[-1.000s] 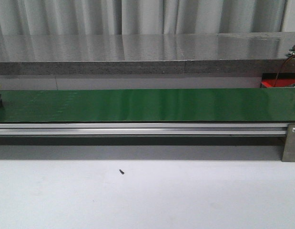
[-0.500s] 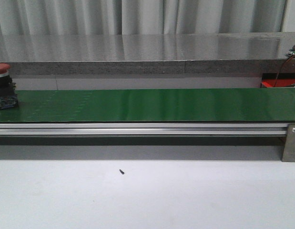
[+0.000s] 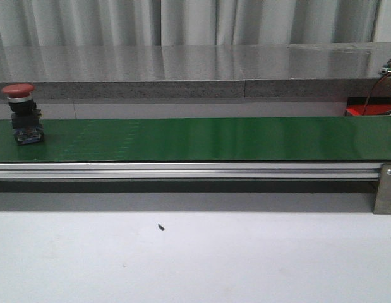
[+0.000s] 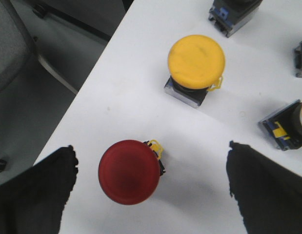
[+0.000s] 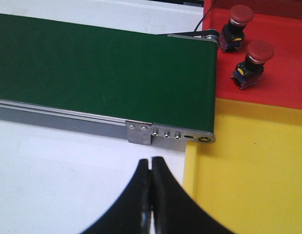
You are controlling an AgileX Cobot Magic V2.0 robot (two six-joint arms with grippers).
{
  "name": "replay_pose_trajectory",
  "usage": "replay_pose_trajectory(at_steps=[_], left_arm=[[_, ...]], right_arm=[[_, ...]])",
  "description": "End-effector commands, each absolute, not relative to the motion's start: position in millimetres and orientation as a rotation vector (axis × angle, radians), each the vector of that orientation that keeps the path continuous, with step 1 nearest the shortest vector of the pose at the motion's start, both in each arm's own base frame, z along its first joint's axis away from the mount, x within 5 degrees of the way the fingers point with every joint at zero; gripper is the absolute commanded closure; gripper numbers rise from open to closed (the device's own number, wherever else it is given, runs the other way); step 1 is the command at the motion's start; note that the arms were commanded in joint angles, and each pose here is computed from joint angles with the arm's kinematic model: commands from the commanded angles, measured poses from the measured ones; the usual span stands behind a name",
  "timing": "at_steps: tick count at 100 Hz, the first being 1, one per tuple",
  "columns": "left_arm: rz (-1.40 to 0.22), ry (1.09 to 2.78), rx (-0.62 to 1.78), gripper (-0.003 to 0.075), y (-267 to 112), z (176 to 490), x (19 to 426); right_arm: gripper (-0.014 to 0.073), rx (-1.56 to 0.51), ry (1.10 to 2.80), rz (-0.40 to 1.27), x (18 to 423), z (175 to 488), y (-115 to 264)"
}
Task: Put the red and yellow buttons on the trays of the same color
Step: 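Move the left gripper to the last red button and grasp it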
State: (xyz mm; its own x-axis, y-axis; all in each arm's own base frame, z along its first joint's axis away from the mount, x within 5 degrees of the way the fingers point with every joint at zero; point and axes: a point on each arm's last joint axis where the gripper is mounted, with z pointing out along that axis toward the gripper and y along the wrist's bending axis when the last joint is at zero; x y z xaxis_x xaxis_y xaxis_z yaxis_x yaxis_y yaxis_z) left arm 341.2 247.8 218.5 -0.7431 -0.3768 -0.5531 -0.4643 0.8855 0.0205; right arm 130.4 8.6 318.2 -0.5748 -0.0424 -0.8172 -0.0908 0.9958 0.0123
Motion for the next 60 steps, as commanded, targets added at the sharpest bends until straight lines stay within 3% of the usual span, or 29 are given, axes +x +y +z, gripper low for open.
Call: replay_pose_trajectory(at_steps=[1, 37, 49, 60], left_arm=[[0.262, 2.386, -0.606, 0.0113, 253, 242, 344], [0.243, 2.437, -0.622, 0.0129, 259, 210, 352], [0.247, 2.431, -0.621, 0.0213, 260, 210, 352], [0.247, 2.430, -0.621, 0.0347, 260, 210, 352]], right_arm=[[0.0664, -0.087, 2.091, 0.056, 133, 332, 8], [0.0664, -0.087, 2.091, 0.056, 133, 332, 8], [0.0664, -0.087, 2.091, 0.056, 133, 332, 8], [0.0664, -0.087, 2.091, 0.056, 133, 332, 8]])
